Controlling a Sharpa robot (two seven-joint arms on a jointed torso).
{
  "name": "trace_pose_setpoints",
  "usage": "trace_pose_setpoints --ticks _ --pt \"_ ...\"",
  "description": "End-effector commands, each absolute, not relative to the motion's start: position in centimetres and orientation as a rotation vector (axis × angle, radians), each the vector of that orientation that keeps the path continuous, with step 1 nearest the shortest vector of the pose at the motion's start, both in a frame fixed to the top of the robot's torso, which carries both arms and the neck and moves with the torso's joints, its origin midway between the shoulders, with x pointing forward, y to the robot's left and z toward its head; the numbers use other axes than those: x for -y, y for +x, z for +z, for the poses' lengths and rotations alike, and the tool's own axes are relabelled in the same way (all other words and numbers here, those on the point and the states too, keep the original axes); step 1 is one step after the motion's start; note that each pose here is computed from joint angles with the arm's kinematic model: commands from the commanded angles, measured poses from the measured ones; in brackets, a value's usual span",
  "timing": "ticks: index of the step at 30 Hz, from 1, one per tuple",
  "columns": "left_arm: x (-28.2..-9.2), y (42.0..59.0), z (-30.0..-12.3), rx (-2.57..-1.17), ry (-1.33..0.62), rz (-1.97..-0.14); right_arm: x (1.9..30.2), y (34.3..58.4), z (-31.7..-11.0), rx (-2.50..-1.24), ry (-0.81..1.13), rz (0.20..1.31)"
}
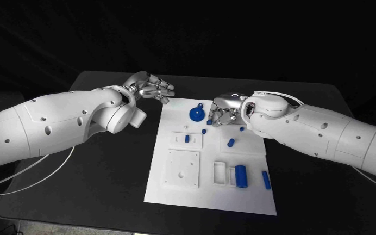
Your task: Assemble the parts on the task board
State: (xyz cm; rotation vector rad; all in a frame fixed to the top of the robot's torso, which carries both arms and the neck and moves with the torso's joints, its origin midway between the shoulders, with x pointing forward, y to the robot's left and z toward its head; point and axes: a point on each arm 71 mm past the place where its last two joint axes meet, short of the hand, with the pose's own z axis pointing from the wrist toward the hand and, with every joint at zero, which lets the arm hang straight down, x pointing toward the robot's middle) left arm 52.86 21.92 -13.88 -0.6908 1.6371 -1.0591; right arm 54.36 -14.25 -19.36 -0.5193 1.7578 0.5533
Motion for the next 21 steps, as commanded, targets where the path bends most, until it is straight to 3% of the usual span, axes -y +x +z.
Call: trace_pose_setpoints --ticks 1,21 --pt "-21.70 52.84 -13.83 -1.646 -0.681 -1.075 14.39 54.26 -19.71 -1.776 -0.508 0.556" --pt "-21.67 52.85 -13.85 -1.650 -0.680 -1.076 14.40 54.25 -20.30 -1.775 -0.456 0.588"
